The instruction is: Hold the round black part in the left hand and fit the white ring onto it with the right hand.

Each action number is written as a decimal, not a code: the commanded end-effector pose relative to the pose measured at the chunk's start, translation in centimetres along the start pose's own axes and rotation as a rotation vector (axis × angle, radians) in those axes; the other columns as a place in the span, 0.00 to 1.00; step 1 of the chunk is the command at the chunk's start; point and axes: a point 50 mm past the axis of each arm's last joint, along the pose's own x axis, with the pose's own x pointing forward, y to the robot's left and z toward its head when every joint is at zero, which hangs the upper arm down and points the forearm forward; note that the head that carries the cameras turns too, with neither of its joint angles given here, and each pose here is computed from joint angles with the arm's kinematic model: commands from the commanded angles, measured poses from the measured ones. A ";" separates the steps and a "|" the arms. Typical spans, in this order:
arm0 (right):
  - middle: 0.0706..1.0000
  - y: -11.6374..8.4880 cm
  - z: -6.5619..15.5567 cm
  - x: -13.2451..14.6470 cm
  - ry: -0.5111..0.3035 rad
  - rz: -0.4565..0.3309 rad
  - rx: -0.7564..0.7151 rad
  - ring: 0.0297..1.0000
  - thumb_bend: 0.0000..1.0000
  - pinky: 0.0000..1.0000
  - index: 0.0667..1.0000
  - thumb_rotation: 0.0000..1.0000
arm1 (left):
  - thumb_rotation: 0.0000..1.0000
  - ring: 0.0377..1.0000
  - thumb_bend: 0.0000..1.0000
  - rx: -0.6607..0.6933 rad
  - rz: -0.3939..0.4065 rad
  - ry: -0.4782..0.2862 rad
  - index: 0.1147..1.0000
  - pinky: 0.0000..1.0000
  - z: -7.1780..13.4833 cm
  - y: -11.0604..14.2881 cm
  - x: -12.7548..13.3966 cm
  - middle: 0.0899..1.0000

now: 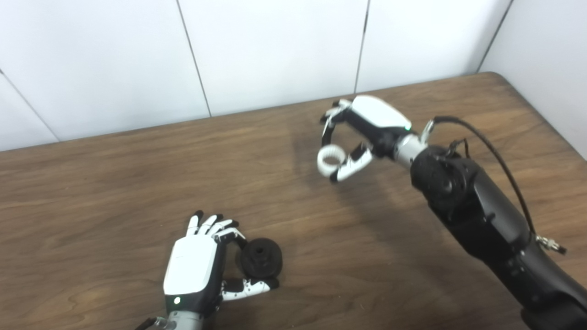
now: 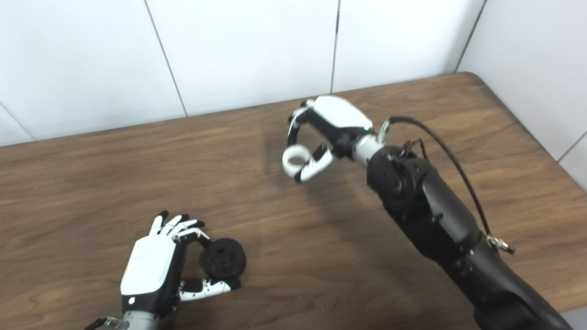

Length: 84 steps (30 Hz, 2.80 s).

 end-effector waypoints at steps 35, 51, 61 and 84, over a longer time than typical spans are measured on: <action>0.84 1.2 7.1 -2.9 -0.291 0.062 0.060 0.97 0.52 1.00 0.45 0.14 | 0.05 0.89 0.52 0.001 -0.085 0.004 0.42 1.00 3.4 -1.6 1.2 0.76; 0.84 2.5 8.1 -2.5 -0.318 0.100 0.082 1.00 0.52 1.00 0.45 0.14 | 0.05 0.88 0.52 0.010 -0.079 0.003 0.42 1.00 3.5 -1.5 1.2 0.76; 0.84 2.7 7.6 -2.8 -0.299 0.118 0.065 1.00 0.52 1.00 0.45 0.13 | 0.05 0.88 0.52 0.009 -0.082 0.003 0.42 1.00 3.5 -1.3 1.1 0.76; 0.84 3.8 6.8 -2.9 -0.270 0.133 0.061 1.00 0.52 1.00 0.45 0.13 | 0.06 0.87 0.52 0.015 -0.077 -0.003 0.42 1.00 3.4 -1.2 1.2 0.75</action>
